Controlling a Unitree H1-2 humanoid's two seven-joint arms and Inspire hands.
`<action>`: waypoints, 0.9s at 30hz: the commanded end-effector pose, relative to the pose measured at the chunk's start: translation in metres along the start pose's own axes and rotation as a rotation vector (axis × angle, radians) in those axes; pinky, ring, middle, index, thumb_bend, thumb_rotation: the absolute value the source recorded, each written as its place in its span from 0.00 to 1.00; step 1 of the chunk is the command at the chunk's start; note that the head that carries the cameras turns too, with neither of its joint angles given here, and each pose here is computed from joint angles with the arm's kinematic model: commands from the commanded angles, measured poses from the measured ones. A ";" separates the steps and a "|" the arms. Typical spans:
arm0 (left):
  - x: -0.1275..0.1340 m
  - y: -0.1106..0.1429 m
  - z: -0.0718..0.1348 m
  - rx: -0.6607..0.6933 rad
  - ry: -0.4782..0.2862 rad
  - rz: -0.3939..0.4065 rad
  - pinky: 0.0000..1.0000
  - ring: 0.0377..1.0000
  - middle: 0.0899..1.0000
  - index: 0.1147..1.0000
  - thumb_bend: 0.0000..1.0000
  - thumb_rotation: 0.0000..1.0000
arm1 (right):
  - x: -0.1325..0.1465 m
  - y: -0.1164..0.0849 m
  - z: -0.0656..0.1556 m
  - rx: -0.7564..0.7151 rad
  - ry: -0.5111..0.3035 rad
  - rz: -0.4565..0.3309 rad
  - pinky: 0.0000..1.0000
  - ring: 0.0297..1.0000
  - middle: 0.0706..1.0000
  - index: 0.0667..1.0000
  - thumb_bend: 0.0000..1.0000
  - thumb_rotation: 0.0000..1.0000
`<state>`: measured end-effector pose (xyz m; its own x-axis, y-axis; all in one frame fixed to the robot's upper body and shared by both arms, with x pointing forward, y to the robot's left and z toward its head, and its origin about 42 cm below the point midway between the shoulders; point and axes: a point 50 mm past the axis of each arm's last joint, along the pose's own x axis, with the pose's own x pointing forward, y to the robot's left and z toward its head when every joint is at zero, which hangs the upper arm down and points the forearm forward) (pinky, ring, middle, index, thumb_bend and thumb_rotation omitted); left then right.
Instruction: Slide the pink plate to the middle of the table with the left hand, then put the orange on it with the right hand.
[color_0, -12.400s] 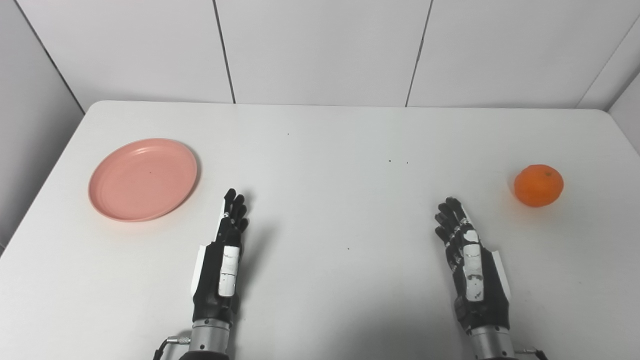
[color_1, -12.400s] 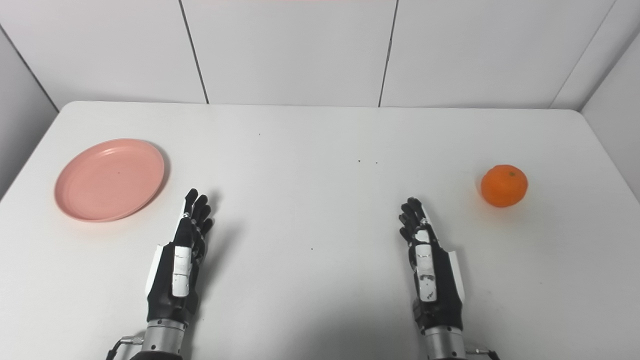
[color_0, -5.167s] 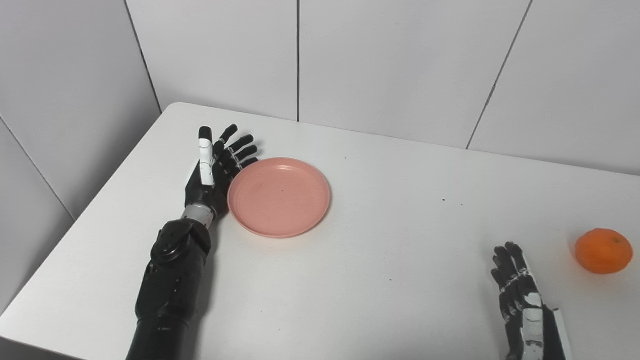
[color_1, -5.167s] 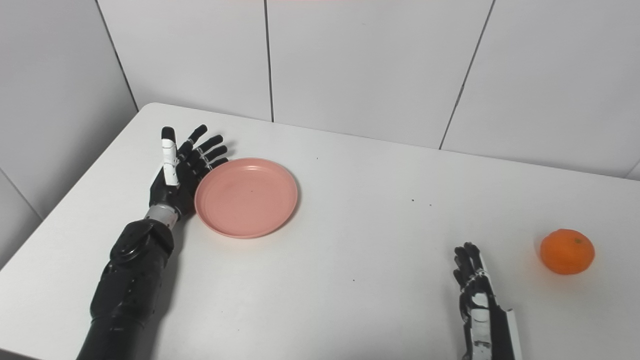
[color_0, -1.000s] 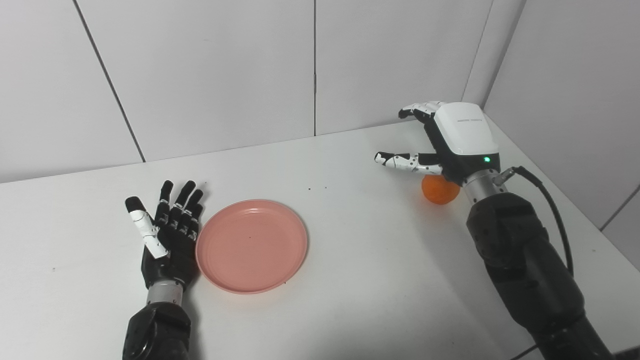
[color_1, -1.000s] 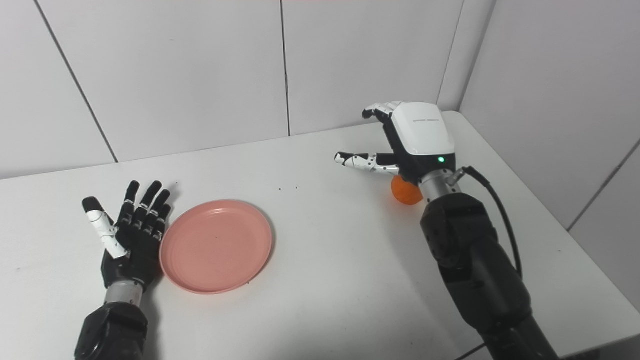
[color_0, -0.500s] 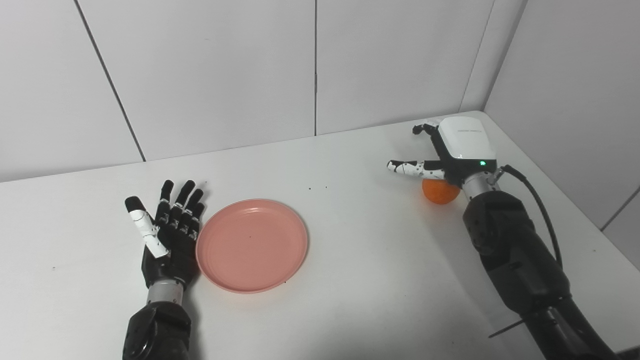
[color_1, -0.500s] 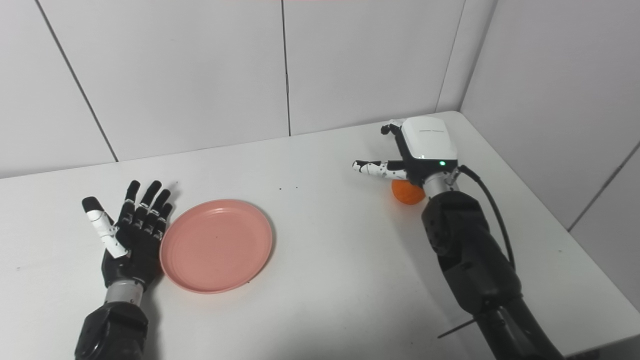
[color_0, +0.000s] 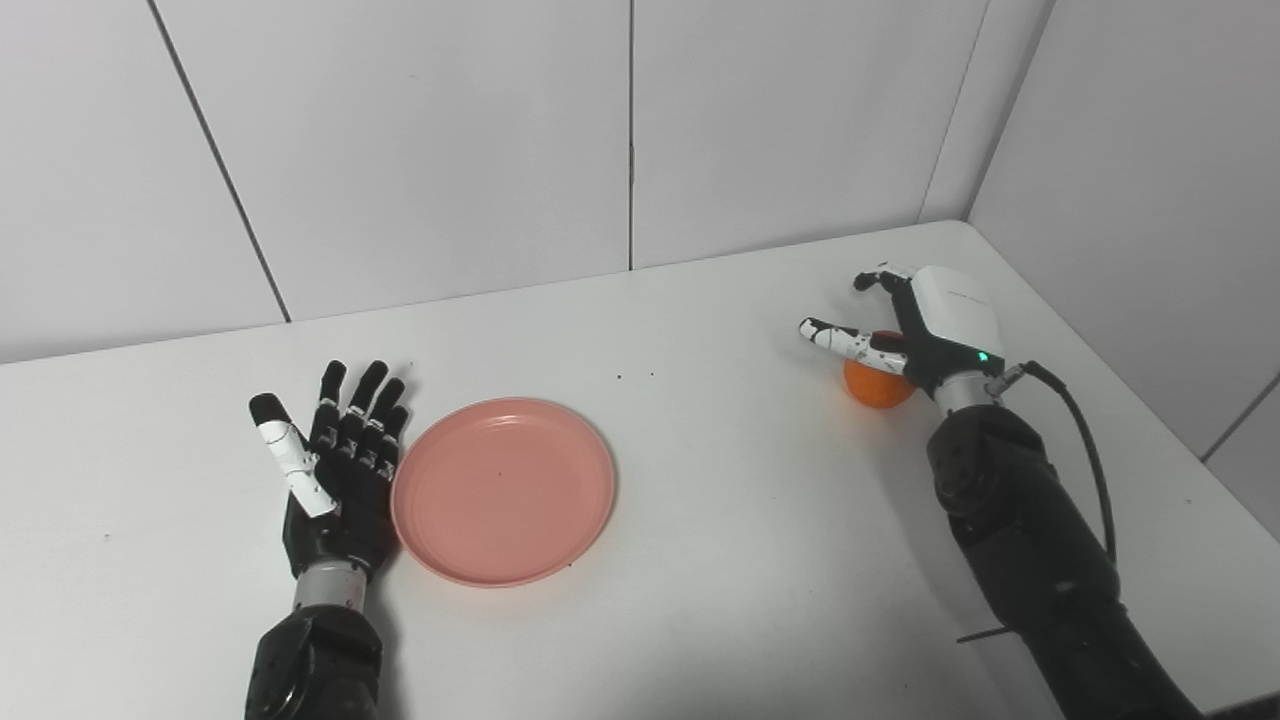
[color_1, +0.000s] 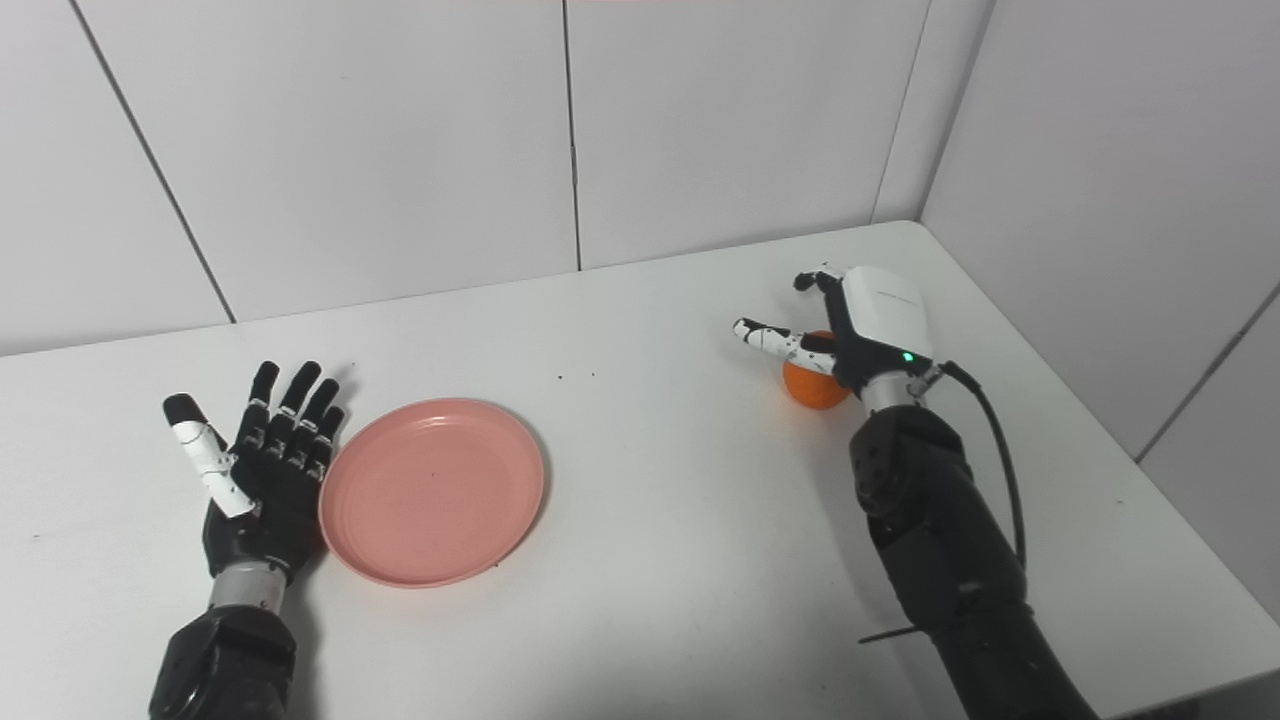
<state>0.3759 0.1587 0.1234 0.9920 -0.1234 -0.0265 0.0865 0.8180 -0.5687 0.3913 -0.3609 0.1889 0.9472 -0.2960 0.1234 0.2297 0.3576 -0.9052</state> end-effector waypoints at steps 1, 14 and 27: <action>-0.026 0.030 -0.040 -0.029 0.192 0.128 1.00 0.91 0.88 0.99 0.94 0.98 | 0.009 -0.016 0.000 0.007 -0.004 -0.082 0.90 0.85 0.82 0.66 0.85 0.91; -0.021 0.031 -0.032 -0.018 0.176 0.136 0.99 0.88 0.88 0.98 0.95 0.98 | -0.001 0.003 -0.014 -0.014 0.026 -0.041 0.86 0.82 0.79 0.65 0.85 0.88; -0.020 0.029 -0.032 -0.015 0.177 0.132 0.97 0.88 0.87 0.97 0.97 0.96 | -0.010 0.025 -0.013 -0.108 0.057 0.046 0.32 0.36 0.42 0.43 0.76 0.54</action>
<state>0.3759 0.1613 0.1234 0.9925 -0.1197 -0.0247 0.0833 0.8101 -0.5804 0.3821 -0.3606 0.1591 0.9439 -0.3211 0.0773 0.1737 0.2838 -0.9430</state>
